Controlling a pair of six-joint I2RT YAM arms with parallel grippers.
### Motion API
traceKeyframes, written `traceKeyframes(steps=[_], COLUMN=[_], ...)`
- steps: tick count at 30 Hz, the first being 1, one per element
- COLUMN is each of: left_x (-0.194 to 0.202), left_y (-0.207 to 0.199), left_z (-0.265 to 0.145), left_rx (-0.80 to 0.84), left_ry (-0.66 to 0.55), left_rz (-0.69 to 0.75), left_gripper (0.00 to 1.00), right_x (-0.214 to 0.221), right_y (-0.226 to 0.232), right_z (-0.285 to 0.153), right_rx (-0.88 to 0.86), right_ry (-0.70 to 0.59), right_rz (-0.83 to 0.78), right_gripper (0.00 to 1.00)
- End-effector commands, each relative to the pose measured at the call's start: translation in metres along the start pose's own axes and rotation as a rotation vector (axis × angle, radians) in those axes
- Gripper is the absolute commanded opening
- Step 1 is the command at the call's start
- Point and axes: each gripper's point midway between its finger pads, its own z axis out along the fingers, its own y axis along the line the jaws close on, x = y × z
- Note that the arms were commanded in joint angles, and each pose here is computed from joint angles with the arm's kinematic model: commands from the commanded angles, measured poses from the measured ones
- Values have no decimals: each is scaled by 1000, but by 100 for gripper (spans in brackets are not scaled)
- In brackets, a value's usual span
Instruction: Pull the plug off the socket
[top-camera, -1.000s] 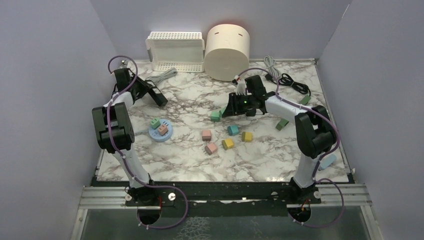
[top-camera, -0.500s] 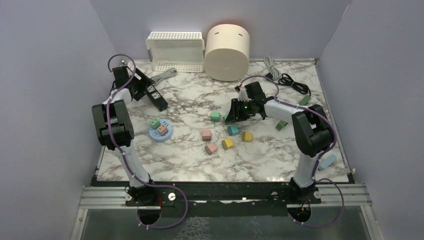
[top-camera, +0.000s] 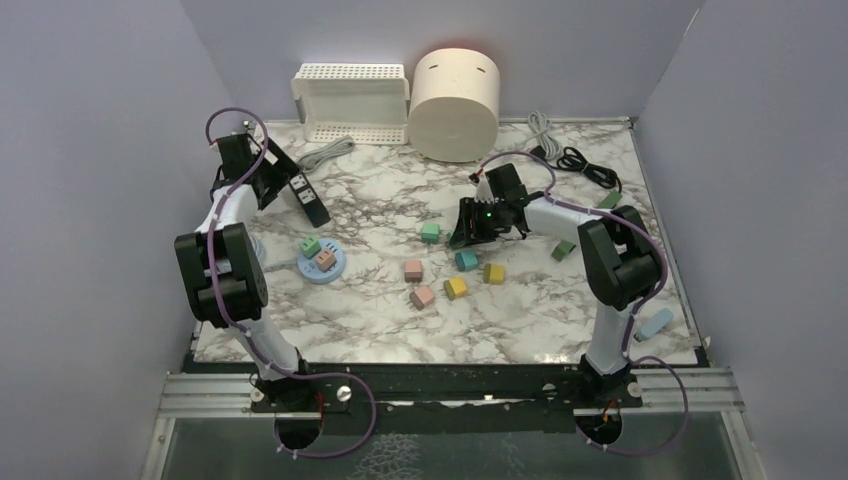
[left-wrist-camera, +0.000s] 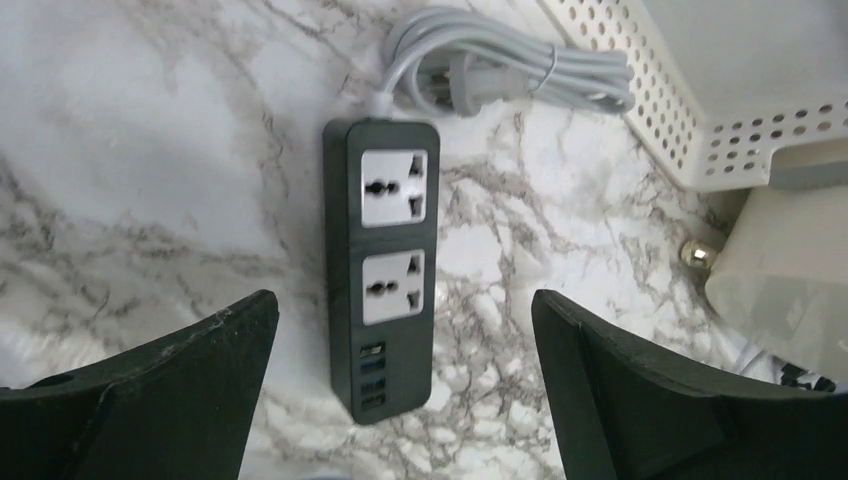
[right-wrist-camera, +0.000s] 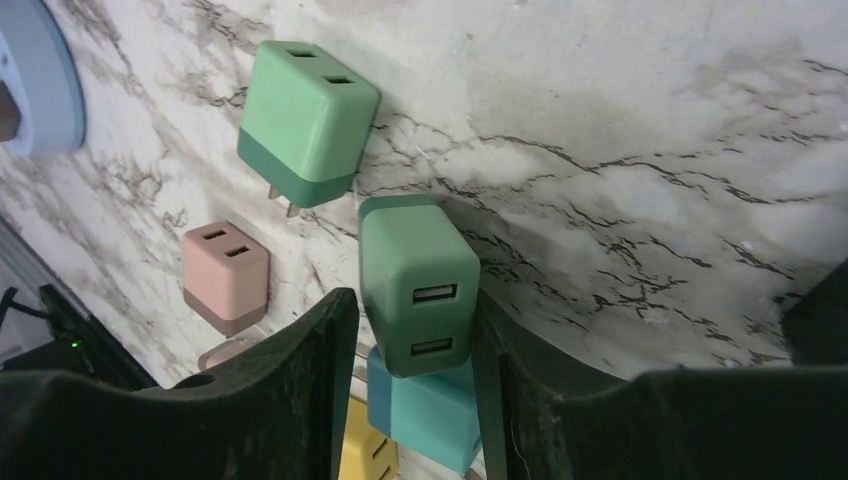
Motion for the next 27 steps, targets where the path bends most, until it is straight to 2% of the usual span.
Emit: traceKeyframes(steps=[1,9,21,27], left_x=[20,89,145,167], left_y=[12,29,54,63], left_z=[-39,-75,-104,-100], left_rx=[-41,-17,-45,-45], left_ry=[-6,123,198,231], left_rz=[50,-12,-57,-106], left_gripper=[99,99,99,99], right_x=[-11,-33,-65,-96], right_y=[-15,-17,1,21], right_z=[-4,3,18,-4], right_rx=[100,124,45,15], right_ry=[-30,-60,-94,-239], right_rz=[-19,-34,-24,-89], right_gripper=[51,53,53,52])
